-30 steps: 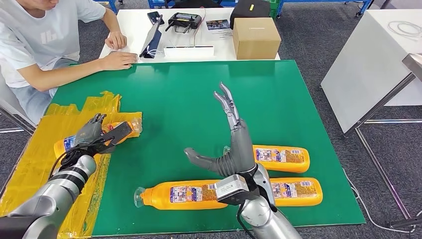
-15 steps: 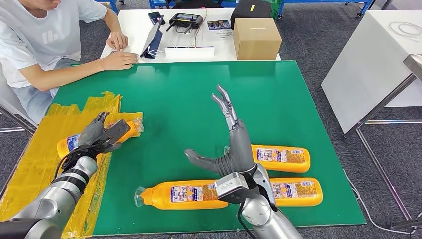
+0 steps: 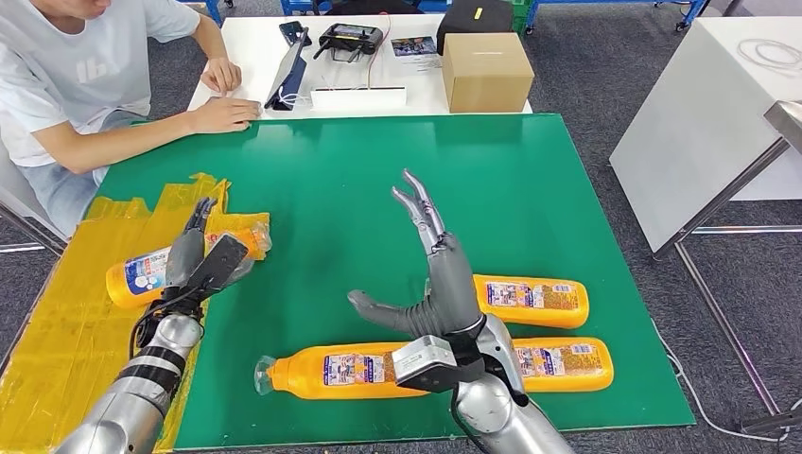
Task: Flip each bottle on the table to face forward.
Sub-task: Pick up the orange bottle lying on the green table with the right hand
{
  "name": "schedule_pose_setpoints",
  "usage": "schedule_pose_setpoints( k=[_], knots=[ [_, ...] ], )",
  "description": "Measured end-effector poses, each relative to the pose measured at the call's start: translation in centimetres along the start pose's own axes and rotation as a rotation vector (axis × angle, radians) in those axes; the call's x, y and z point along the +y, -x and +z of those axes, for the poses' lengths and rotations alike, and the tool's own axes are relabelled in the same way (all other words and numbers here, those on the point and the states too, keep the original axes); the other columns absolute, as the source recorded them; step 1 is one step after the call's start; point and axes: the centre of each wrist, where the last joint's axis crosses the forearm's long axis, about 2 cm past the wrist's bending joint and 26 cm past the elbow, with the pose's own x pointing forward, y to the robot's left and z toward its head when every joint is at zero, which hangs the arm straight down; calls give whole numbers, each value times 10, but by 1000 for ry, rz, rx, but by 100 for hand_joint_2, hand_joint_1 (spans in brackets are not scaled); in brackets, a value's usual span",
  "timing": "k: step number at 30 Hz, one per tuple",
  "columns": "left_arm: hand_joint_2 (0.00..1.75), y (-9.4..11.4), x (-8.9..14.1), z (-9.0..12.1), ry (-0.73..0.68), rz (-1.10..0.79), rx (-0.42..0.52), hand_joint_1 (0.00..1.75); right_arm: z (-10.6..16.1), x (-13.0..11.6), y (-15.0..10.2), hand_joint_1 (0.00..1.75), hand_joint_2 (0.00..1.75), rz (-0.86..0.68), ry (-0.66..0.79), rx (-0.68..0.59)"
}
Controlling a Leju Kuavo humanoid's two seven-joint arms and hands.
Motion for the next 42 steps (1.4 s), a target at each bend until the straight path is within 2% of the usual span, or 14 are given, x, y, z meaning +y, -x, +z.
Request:
schedule_pose_setpoints(
  k=[4,8,14,29,42],
  knots=[
    [175,-25,7,6,-100,14,-116,0,5,6,3,0,175,128,-180,34],
    [175,-46,11,13,-176,77,-203,0,14,18,9,0,175,194,-380,42],
    [175,-68,11,23,-257,146,-284,0,30,27,20,0,175,235,-546,41],
    [175,-75,5,31,-255,274,-281,0,51,24,51,0,175,382,-870,70],
    [175,-81,-6,30,-228,337,-284,0,53,1,71,0,175,446,-1064,37]
  ],
)
